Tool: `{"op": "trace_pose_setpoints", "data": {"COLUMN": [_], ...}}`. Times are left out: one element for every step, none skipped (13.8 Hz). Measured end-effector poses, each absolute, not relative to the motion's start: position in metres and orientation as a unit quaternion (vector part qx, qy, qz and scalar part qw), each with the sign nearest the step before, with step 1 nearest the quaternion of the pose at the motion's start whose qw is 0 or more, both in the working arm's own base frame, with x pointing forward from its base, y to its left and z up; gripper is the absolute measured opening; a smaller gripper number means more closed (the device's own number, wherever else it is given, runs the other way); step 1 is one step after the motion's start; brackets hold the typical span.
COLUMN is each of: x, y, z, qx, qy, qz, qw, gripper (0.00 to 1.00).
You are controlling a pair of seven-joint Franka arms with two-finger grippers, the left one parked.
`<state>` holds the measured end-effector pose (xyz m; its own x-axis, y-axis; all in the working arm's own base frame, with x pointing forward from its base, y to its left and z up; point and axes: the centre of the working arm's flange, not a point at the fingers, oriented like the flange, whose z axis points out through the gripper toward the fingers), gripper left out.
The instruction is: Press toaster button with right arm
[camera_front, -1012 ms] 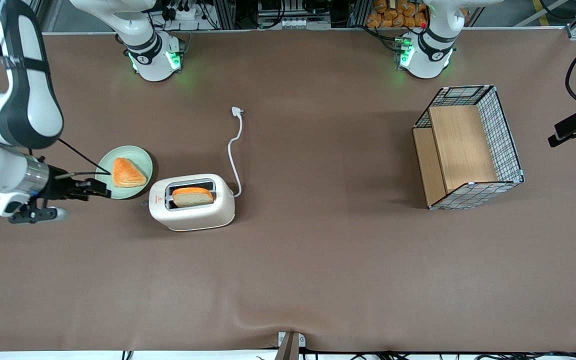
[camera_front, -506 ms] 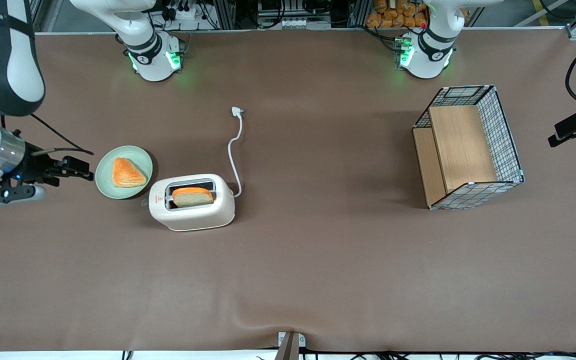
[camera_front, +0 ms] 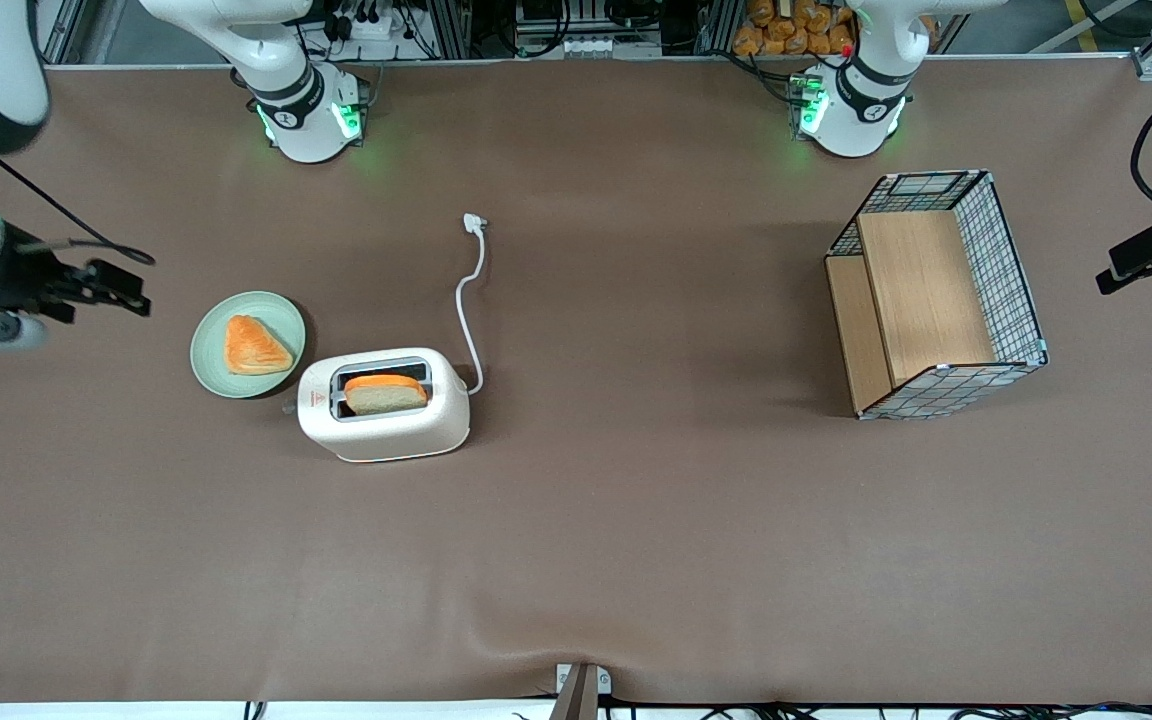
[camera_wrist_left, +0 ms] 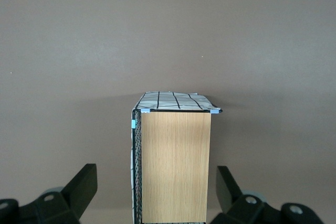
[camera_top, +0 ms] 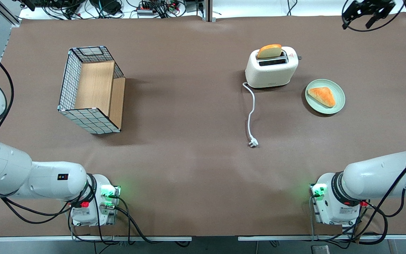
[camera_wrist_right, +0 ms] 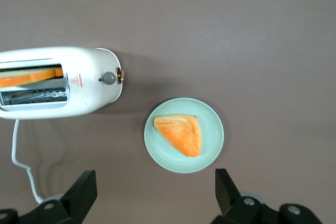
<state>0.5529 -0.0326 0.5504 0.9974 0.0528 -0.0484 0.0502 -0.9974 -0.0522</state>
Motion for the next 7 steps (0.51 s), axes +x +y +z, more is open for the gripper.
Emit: {"op": "trace_pose_setpoints", "data": {"x": [0.547,0.540,0.535,0.532,0.530,0.527,0.525], "y": [-0.038,-0.043,-0.049,-0.055,-0.061,-0.067,-0.070], "z": [0.559,0.566,0.573,0.581,0.589,0.595,0.598], "qx": [-0.999,-0.999,-0.999,-0.999,-0.999,-0.999,-0.999], "qy": [-0.021,-0.017,-0.012,-0.006,0.000,0.005,0.011], "qz": [0.025,0.027,0.030,0.031,0.028,0.029,0.035], "qw": [0.025,0.026,0.026,0.026,0.026,0.026,0.027], "gripper": [1.00,1.00,1.00,1.00,1.00,1.00,1.00]}}
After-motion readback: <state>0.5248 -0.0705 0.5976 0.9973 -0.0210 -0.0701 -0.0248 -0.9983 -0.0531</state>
